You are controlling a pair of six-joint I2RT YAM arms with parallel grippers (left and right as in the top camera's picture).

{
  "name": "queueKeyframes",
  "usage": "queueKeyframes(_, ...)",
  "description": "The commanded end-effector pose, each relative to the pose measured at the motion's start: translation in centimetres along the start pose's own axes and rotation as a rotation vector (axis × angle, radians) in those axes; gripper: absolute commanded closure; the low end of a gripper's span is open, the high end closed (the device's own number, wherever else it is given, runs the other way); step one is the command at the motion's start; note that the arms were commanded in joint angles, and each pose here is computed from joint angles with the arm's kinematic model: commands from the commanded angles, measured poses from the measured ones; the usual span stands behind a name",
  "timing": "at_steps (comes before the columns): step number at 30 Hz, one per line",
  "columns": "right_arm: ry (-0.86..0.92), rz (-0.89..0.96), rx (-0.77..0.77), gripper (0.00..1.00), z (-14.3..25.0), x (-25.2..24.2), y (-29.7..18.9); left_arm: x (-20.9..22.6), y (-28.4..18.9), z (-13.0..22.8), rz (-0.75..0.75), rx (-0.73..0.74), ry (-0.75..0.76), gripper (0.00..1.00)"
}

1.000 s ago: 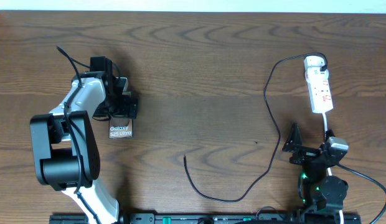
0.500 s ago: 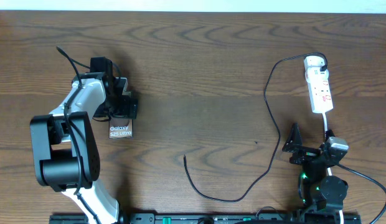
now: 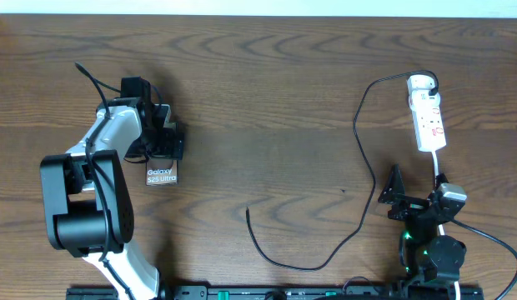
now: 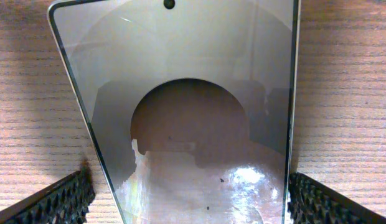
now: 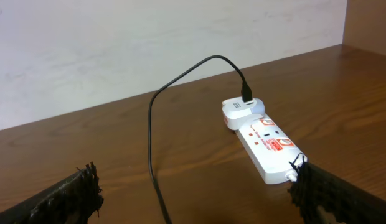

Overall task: Plug charger to phone and switch on socket
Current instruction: 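Close the left gripper on the phone's long edges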

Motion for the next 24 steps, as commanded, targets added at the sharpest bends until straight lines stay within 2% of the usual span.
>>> queueKeyframes(1,-0.010,0.003,-0.001,0.01,0.01,-0.05,-0.03,-0.19,2.21,2.10,0.029,0.102,-0.033,0.02)
queueKeyframes(5,-0.010,0.003,-0.001,0.01,0.01,-0.05,-0.03,-0.18,2.21,2.09,0.029,0.101,-0.033,0.01)
queueKeyframes(7,-0.010,0.003,-0.001,0.01,0.01,-0.05,-0.03,-0.18,2.21,2.09,0.029,0.101,-0.033,0.07)
queueKeyframes(13,-0.010,0.003,-0.001,0.01,0.01,-0.05,-0.03,-0.17,2.22,1.99,0.028,0.095,-0.033,0.10)
queueKeyframes(18,-0.010,0.003,-0.001,0.01,0.01,-0.05,-0.03,-0.17,2.22,1.97,0.028,0.094,-0.033,0.25)
queueKeyframes(24,-0.010,0.003,-0.001,0.01,0.01,-0.04,-0.03,-0.23,2.22,1.96,0.035,0.093,-0.033,0.26)
Point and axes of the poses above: each gripper's point midway between its finger pads, its own y axis out along the fingers, its own x axis along the line the jaws close on, z = x × y, the point moved 8 cm from there along -y, back along the fingers, and after that the axes turned 1 degree about -y, right-handed, at the moved point
